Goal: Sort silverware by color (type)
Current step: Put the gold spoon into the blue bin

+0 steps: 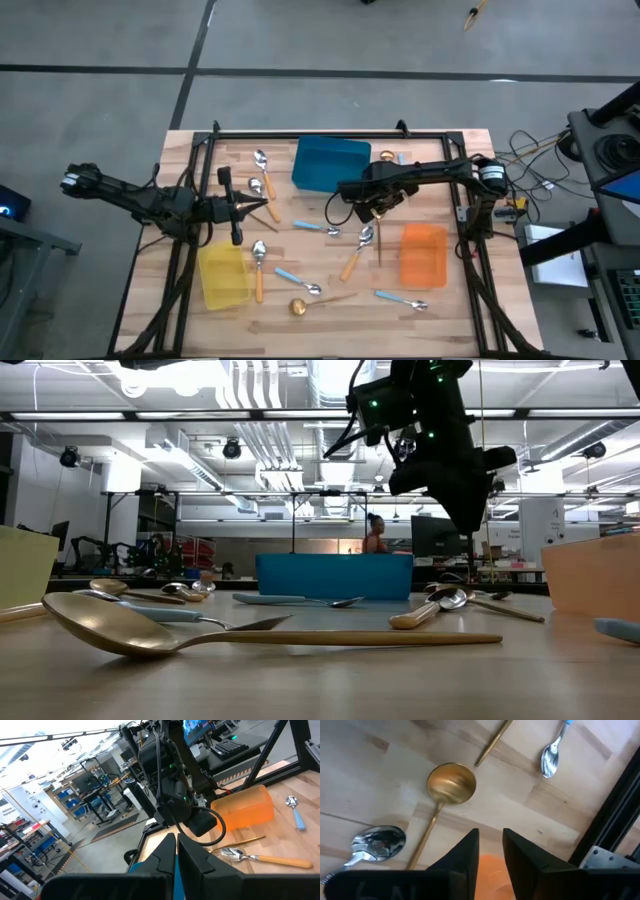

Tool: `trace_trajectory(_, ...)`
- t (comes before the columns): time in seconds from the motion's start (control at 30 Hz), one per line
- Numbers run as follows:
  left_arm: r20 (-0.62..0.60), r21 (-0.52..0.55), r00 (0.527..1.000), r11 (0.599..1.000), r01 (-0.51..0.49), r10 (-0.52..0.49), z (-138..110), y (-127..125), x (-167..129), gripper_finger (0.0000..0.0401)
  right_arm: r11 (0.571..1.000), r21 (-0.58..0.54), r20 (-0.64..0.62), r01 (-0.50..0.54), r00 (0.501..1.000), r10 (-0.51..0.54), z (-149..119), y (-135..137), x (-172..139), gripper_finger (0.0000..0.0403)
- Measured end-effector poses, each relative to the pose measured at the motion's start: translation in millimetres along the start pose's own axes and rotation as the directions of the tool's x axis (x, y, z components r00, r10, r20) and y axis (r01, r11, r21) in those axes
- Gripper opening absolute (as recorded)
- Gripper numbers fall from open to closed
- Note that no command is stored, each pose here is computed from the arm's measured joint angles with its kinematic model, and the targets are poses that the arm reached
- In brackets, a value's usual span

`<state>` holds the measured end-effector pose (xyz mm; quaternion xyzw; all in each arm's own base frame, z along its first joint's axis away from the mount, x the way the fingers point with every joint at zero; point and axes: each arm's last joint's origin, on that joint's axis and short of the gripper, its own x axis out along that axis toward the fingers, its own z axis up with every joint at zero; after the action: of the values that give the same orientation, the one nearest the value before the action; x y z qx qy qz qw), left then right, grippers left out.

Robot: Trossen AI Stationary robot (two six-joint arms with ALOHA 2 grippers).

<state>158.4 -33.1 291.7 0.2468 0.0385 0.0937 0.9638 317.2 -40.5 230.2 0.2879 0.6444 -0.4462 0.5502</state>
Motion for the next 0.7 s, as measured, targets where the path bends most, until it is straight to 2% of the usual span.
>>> trace_trajectory(0.17,0.000,0.000,1.000,1.000,0.000,0.000,0.0,0.0,0.0,0.0000,0.998,0.034,0.007,-0.045,0.999,0.045,1.7,3.5,-0.3,0.0145)
trace_trajectory(0.3,0.000,0.001,1.000,1.000,0.000,0.000,0.0,-0.1,0.0,0.0000,0.998,0.010,0.020,-0.064,0.998,0.064,2.8,5.3,-0.5,0.0185)
trace_trajectory(0.7,-0.001,0.001,1.000,1.000,0.001,-0.001,-0.1,-0.1,0.0,0.0000,0.998,-0.036,0.053,-0.058,0.997,0.060,5.1,7.7,1.2,0.0191)
